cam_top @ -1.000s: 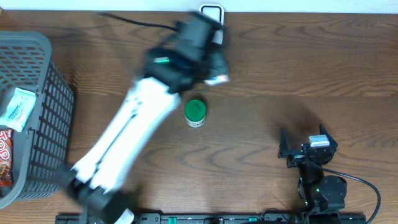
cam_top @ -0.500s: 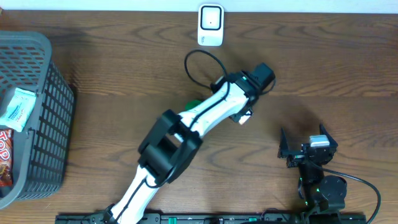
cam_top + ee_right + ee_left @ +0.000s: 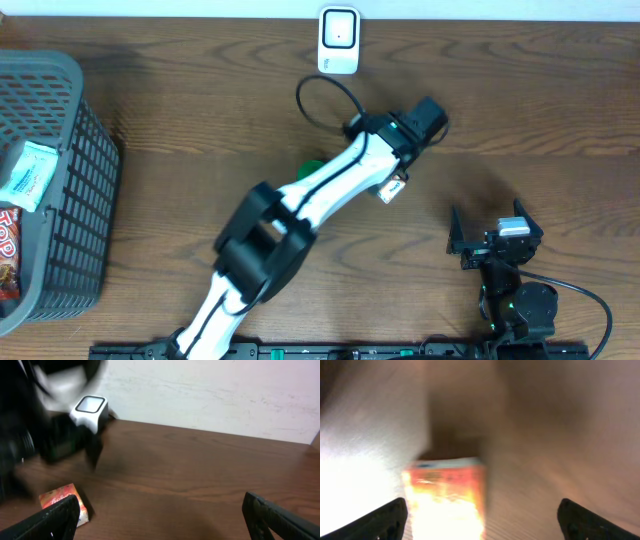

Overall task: Scan the item barcode
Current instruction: 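Carry the orange snack box with the left gripper and set it right of the jar, then reach the left gripper into the basket and grasp the mint-green wipes pack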

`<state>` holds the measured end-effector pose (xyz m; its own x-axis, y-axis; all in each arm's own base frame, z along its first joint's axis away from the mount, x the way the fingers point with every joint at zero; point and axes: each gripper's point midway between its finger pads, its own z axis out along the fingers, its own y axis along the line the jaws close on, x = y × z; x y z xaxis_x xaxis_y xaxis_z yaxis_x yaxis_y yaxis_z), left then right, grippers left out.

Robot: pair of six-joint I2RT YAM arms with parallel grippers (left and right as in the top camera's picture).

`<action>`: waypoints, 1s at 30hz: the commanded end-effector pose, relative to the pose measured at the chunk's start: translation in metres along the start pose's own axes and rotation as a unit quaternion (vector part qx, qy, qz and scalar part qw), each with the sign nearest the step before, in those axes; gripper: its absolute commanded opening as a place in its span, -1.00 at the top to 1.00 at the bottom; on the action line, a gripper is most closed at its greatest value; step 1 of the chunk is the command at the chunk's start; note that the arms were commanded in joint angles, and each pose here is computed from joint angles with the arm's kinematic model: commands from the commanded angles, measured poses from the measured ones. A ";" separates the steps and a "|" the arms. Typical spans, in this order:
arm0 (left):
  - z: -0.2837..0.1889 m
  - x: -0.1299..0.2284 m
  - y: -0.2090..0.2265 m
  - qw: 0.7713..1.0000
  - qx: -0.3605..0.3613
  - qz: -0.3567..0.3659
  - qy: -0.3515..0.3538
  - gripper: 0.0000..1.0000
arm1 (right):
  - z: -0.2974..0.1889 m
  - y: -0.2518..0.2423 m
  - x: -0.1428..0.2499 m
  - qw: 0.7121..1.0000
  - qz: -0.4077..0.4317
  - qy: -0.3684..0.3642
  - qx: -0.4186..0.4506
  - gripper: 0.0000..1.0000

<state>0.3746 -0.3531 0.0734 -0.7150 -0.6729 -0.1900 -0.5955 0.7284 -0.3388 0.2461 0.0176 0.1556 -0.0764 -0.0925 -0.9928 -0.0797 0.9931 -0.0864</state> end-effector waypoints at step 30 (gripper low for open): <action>-0.272 -0.385 0.458 0.888 -0.146 -0.359 -0.249 -0.96 | 0.000 -0.002 0.002 1.000 0.006 0.002 0.004 -0.99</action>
<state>0.2727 0.2707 0.3026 0.0699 -0.8218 -0.5654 -0.9410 0.1338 -0.3108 0.2461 0.0176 0.1556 -0.0764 -0.0925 -0.9928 -0.0797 0.9931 -0.0864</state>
